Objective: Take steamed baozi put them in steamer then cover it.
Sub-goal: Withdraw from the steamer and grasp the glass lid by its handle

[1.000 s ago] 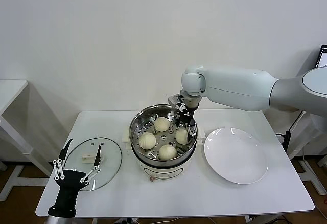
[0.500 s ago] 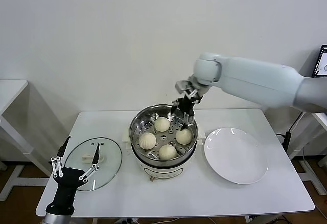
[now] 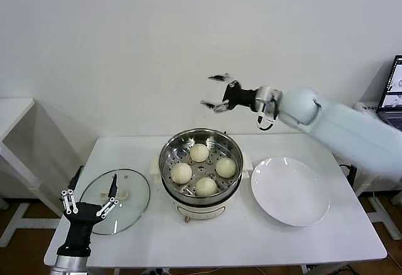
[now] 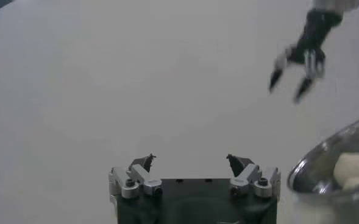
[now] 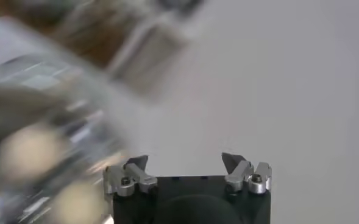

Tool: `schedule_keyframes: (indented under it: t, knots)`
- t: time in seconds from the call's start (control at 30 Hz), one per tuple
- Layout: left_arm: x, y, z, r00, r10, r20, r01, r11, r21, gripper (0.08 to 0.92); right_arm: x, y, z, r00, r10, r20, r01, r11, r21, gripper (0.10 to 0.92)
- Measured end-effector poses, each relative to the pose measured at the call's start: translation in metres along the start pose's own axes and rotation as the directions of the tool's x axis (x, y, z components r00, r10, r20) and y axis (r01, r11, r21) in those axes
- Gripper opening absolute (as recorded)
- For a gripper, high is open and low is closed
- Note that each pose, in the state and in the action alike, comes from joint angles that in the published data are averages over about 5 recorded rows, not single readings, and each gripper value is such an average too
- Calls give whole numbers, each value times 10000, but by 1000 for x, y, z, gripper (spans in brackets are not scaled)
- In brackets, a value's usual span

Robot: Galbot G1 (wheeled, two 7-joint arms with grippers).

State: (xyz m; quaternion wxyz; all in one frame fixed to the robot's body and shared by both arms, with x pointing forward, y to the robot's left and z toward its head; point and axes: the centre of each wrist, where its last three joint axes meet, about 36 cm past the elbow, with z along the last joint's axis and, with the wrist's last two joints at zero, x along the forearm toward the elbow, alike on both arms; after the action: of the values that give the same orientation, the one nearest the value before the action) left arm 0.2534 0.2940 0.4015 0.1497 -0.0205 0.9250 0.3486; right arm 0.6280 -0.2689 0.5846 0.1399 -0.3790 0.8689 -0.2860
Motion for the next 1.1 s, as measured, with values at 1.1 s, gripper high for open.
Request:
schedule_keyframes:
  t: [1.1]
  knots:
    - [27, -24, 144, 9525, 2023, -2276, -2991, 7613, -5752, 823, 192, 238, 139, 6849, 6755, -2731, -7224, 5809, -3751, 823]
